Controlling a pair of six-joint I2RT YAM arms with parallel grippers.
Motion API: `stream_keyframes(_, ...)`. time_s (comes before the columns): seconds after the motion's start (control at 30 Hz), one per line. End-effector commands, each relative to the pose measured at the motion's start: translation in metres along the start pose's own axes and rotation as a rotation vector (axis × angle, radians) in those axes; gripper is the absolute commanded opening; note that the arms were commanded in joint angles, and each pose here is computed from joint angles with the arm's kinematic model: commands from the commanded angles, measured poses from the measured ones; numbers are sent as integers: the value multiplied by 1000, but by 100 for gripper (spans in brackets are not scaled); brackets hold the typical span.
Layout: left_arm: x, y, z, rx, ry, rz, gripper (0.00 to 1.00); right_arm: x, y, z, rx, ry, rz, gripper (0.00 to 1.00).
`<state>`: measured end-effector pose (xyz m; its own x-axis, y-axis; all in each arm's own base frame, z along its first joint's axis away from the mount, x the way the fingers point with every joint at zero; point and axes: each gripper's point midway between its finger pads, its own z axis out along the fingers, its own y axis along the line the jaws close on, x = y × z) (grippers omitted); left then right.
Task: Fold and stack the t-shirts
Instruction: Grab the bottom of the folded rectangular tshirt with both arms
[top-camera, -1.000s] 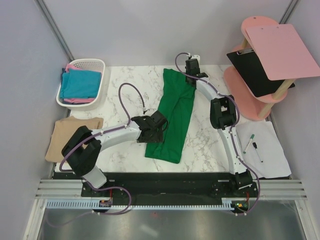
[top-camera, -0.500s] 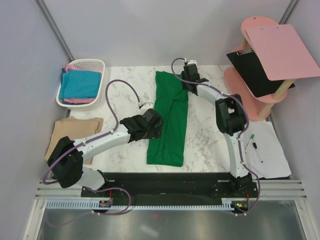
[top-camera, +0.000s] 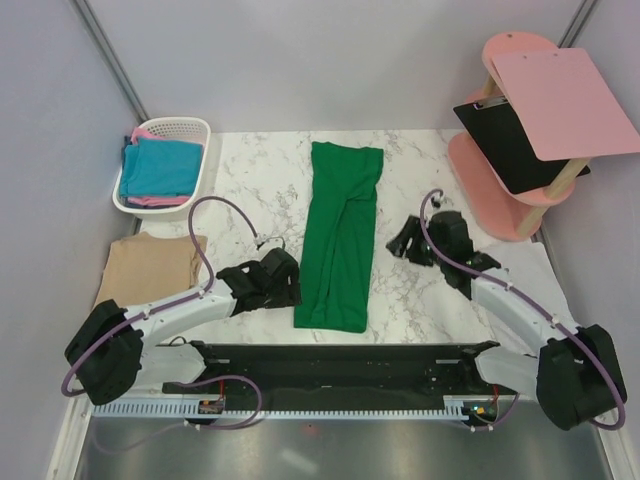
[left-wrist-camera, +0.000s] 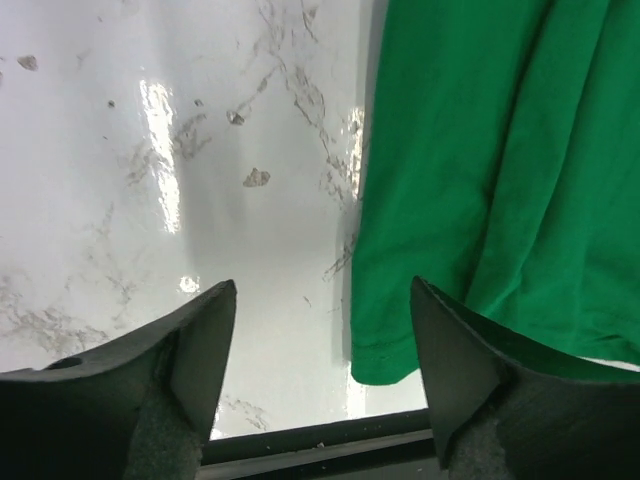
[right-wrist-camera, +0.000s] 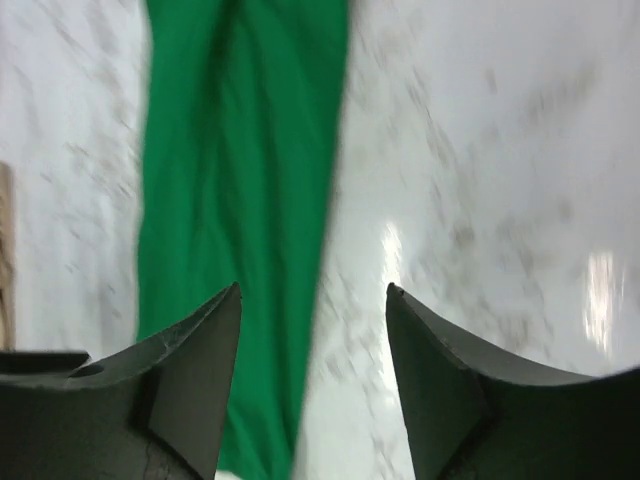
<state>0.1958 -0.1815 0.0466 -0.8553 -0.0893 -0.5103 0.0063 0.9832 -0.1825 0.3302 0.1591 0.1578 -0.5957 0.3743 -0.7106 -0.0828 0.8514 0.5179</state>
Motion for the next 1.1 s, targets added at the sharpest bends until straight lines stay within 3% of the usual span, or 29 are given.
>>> stream_keyframes(0.0,4,-18,1,105,7,-92,65,89,-25,-28,47,228,199,58)
stream_keyframes(0.13,18,-16,6,103,55,-113,58,125,-29,-51,39,300,257,56)
stream_keyframes(0.57,47,-12,12,135,138,-124,56,205,-14,-64,-17,498,348,57)
stream_keyframes(0.7,55,-16,17,144,177,-120,43,230,-8,-66,-27,549,357,57)
stream_keyframes(0.93,69,-11,21,122,221,-118,30,248,17,-63,-65,579,304,58)
stream_keyframes(1.07,73,-10,20,122,237,-120,10,255,16,-62,-50,600,291,56)
